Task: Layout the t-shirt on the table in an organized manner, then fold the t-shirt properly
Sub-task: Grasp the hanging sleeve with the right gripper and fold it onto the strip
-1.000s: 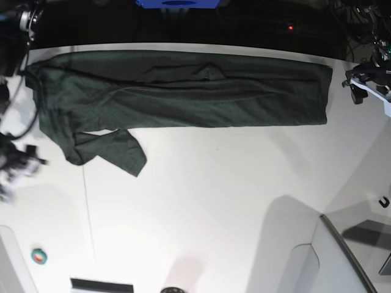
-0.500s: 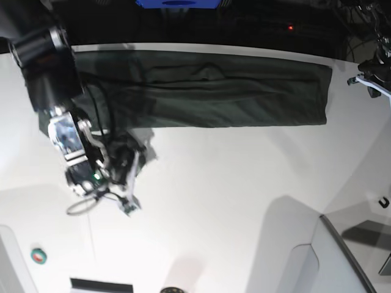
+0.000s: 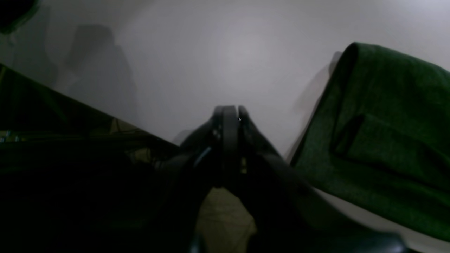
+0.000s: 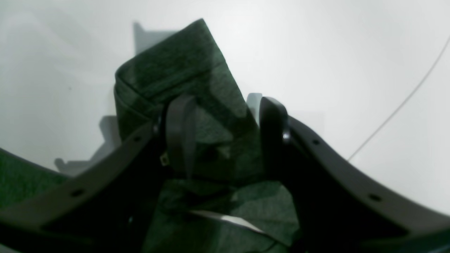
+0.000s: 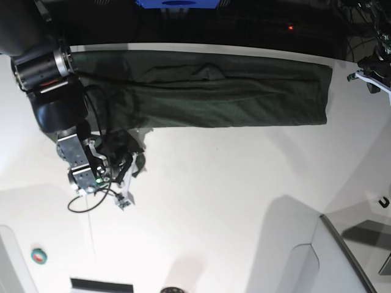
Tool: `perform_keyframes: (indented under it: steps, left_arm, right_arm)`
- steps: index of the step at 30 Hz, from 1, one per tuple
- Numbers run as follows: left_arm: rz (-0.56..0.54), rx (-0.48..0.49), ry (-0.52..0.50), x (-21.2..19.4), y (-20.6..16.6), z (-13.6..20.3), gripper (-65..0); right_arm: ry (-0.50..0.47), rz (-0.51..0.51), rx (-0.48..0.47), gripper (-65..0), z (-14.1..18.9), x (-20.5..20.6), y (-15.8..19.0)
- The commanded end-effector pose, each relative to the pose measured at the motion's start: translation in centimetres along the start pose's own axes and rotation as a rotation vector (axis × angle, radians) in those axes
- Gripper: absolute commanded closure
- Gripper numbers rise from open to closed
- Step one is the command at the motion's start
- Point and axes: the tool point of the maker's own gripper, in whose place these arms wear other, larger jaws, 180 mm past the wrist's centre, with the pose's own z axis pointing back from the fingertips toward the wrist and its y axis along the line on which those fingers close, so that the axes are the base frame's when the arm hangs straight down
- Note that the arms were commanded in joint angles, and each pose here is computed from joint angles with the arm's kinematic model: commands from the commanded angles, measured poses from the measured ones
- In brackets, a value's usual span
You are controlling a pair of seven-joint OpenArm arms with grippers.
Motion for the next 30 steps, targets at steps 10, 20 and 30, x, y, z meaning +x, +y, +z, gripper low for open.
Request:
perform_keyframes:
  steps: [10, 20, 30]
  left_arm:
    - [-0.016, 0.011, -0.034, 1.2, 0.6, 0.2, 0.0]
    - [-0.019, 0.008, -0.034, 1.2, 0.5, 0.2, 0.0]
    - [-0.015, 0.005, -0.045, 1.7, 0.3, 0.0, 0.0]
  right_arm:
    - [-0.067, 0.022, -0.027, 0.0, 1.4, 2.4, -0.6]
    - [-0.238, 0.054, -0.104, 0.0, 10.8, 6.3, 0.3]
    - [-0.387, -0.016, -0.205, 0.0, 19.6, 3.8, -0.6]
